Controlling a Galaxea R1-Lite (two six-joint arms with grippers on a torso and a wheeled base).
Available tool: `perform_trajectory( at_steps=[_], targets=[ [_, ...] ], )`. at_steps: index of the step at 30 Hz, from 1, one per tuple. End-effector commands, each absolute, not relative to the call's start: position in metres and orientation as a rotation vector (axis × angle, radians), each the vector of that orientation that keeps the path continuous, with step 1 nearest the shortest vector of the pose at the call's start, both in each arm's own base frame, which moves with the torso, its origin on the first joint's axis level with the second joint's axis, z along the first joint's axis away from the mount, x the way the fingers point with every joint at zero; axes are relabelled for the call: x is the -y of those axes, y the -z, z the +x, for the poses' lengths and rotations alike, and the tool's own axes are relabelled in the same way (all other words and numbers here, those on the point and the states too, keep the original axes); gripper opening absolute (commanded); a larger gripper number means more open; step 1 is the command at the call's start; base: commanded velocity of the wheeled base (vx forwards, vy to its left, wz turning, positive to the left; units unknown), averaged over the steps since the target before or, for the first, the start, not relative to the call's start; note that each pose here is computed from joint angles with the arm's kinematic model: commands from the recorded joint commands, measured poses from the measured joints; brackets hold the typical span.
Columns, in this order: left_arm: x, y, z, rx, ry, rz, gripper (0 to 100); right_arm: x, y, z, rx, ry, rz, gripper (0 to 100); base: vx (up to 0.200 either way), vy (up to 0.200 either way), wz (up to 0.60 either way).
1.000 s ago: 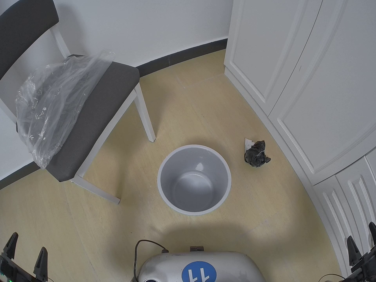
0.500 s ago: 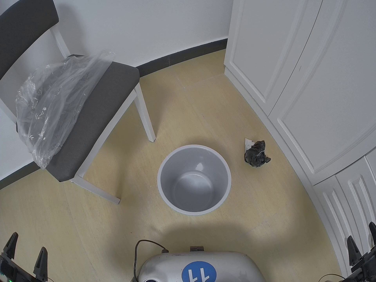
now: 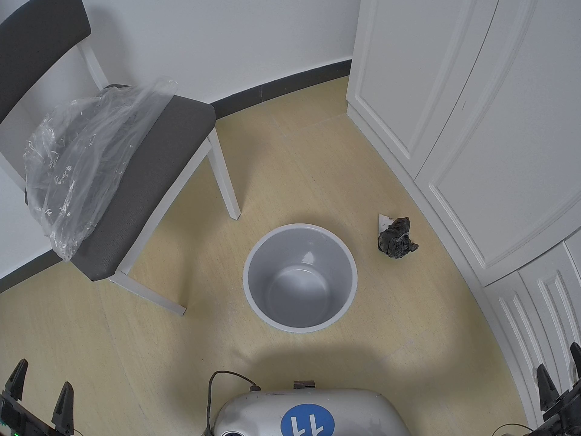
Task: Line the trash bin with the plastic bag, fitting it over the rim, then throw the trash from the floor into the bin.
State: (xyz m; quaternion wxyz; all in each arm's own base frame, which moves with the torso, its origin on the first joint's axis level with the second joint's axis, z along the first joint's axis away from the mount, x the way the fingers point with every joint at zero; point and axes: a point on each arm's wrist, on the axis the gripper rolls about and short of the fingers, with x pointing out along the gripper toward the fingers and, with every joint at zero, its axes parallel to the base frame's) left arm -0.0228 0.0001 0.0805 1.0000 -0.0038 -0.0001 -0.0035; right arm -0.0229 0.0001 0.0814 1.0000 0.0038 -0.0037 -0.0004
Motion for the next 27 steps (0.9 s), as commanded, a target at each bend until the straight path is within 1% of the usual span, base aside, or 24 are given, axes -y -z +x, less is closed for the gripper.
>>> perform_trajectory(
  at_steps=[1, 3, 5, 6, 7, 8, 10, 12, 17, 22, 23, 24, 27],
  targets=[
    [0.000, -0.075, -0.023, -0.002, 0.009, -0.003, 100, 0.000, -0.077, -0.023, 0.017, 0.006, 0.037, 100, 0.000, 0.000, 0.00],
    [0.000, -0.075, -0.023, -0.002, 0.009, 0.000, 100, 0.000, -0.078, -0.023, 0.020, 0.012, 0.028, 100, 0.000, 0.000, 0.00],
    [0.000, -0.075, -0.023, -0.002, 0.012, -0.003, 100, 0.000, -0.086, -0.025, 0.066, 0.008, 0.022, 100, 0.000, 0.000, 0.00],
    [0.000, -0.076, -0.023, 0.000, 0.015, -0.009, 100, 0.000, -0.101, -0.029, 0.147, -0.008, 0.024, 100, 0.000, 0.000, 0.00],
    [0.000, -0.076, -0.023, 0.000, 0.015, -0.011, 100, -0.001, -0.111, -0.033, 0.190, -0.025, 0.021, 100, 0.000, 0.000, 0.00],
    [0.000, -0.076, -0.023, 0.000, 0.014, -0.005, 100, -0.002, -0.130, -0.041, 0.263, -0.087, 0.013, 100, 0.000, 0.000, 0.00],
    [0.000, -0.076, -0.023, 0.000, 0.017, 0.002, 100, -0.003, -0.142, -0.049, 0.279, -0.133, 0.003, 100, 0.000, 0.000, 0.00],
    [0.000, -0.076, -0.023, 0.000, 0.015, -0.006, 100, -0.003, -0.147, -0.052, 0.254, -0.132, 0.005, 100, 0.000, 0.000, 0.00],
    [0.000, -0.075, -0.023, 0.000, 0.006, -0.020, 100, -0.003, -0.132, -0.047, 0.175, -0.130, 0.027, 100, 0.000, 0.000, 0.00],
    [0.000, -0.075, -0.023, 0.000, 0.012, -0.002, 100, -0.003, -0.128, -0.044, 0.152, -0.138, 0.036, 100, 0.000, 0.000, 0.00],
    [0.000, -0.076, -0.023, 0.002, 0.025, 0.049, 100, -0.003, -0.134, -0.044, 0.153, -0.141, 0.034, 100, 0.000, 0.000, 0.00],
    [0.000, -0.076, -0.023, 0.002, 0.026, 0.051, 100, -0.003, -0.135, -0.043, 0.150, -0.141, 0.034, 100, 0.000, 0.000, 0.00],
    [0.001, -0.076, -0.023, 0.007, 0.032, 0.038, 100, -0.003, -0.158, -0.039, 0.137, -0.142, 0.032, 100, 0.000, 0.000, 0.00]
  ],
)
